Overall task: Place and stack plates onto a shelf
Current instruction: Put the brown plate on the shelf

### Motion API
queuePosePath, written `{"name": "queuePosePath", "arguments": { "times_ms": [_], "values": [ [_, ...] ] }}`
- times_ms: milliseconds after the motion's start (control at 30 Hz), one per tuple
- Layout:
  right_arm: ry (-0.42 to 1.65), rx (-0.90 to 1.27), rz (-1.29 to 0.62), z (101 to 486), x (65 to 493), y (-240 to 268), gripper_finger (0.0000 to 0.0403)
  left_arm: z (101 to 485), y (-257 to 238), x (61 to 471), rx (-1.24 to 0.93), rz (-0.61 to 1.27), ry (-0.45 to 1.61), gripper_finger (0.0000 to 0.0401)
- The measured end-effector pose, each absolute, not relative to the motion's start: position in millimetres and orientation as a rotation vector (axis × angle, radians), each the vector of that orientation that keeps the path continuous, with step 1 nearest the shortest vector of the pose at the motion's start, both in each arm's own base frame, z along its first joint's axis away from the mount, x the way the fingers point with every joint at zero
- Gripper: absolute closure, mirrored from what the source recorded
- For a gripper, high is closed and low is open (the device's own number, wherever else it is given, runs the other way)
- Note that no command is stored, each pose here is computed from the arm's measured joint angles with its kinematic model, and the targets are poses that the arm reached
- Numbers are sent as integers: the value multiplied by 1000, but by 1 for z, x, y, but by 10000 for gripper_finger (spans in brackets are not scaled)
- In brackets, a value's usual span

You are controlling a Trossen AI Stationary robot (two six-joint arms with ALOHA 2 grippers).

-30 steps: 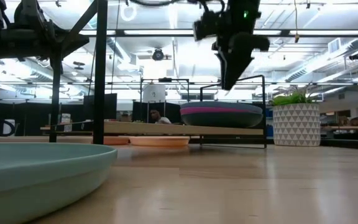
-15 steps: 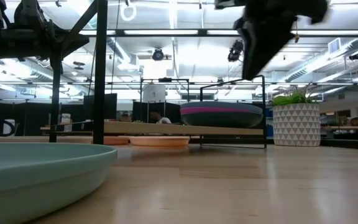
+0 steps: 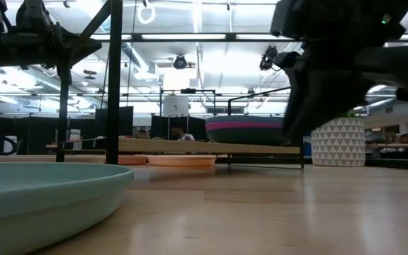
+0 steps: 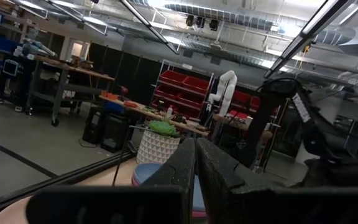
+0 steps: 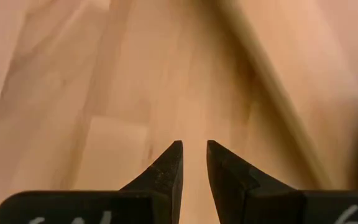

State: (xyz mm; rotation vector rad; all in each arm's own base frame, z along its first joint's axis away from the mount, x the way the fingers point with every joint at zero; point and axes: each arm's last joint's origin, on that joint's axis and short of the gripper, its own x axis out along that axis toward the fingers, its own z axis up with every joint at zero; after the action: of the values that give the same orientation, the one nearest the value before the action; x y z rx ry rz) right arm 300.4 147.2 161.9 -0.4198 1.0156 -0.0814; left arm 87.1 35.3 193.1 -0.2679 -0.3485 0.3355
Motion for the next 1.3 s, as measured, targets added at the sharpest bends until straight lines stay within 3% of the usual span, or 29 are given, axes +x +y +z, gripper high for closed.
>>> {"name": "queuePosePath", "arguments": {
  "times_ms": [300,500,1133,1300],
  "values": [
    [563,-384,22,171,285,104,325,198,36,85,-264,373,-412,376],
    [384,-337,-22,175,276,80,325,200,36,84,-260,373,-431,376],
    [329,-465,-298,155,258,33,325,202,40,81,-296,534,-495,376],
    [302,-399,-304,153,256,24,325,218,40,80,-247,568,-398,382]
  ]
}}
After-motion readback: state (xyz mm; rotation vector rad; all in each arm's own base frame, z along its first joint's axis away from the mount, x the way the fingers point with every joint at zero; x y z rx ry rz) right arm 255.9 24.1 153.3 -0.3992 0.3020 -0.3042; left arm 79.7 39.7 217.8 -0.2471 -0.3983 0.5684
